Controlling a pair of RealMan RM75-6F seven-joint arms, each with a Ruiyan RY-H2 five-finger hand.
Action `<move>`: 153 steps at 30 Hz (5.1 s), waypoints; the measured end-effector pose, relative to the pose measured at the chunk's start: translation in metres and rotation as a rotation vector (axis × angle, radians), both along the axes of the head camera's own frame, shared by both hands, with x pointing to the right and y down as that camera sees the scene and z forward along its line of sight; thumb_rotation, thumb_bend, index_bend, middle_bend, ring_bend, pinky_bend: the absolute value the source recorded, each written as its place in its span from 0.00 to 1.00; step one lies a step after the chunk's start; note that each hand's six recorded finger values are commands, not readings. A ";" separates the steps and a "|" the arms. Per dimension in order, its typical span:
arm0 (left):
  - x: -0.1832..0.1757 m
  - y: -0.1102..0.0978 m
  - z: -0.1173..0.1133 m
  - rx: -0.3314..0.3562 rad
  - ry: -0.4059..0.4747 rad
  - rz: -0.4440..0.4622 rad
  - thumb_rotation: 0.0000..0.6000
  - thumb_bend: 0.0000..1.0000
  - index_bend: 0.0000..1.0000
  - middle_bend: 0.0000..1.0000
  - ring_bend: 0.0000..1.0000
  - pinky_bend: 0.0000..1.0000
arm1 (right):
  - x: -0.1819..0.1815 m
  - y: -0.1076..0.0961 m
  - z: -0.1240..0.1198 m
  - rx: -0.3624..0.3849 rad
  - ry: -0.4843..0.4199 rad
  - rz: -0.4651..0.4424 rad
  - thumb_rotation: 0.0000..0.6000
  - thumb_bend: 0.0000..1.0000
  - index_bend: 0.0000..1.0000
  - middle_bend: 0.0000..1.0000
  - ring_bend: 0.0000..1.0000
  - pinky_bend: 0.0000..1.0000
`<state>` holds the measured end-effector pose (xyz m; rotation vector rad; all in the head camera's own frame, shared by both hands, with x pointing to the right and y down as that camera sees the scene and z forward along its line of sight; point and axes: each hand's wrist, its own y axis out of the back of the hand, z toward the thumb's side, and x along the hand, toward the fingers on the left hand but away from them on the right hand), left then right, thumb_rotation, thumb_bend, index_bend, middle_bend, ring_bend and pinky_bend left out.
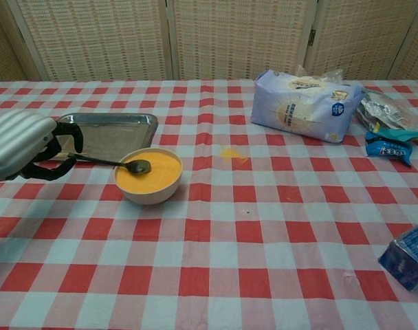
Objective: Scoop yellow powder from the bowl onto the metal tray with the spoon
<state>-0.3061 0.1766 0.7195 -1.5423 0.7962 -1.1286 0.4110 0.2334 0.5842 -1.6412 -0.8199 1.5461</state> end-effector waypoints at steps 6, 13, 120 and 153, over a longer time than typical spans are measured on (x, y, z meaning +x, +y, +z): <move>-0.001 -0.001 -0.002 0.017 0.025 -0.007 1.00 0.41 0.52 1.00 1.00 1.00 | 0.000 0.000 0.000 0.001 0.001 0.001 1.00 0.18 0.00 0.00 0.00 0.00; -0.001 0.001 -0.002 0.023 0.040 -0.004 1.00 0.41 0.53 1.00 1.00 1.00 | -0.001 0.000 0.000 0.001 0.001 -0.001 1.00 0.18 0.00 0.00 0.00 0.00; 0.036 -0.058 -0.031 -0.773 0.057 -0.133 1.00 0.53 0.95 1.00 1.00 1.00 | 0.011 -0.004 -0.004 -0.009 -0.014 0.035 1.00 0.18 0.00 0.00 0.00 0.00; 0.032 -0.107 -0.013 -0.840 0.134 -0.304 1.00 0.53 0.95 1.00 1.00 1.00 | 0.019 -0.007 -0.004 -0.006 0.001 0.061 1.00 0.18 0.00 0.00 0.00 0.00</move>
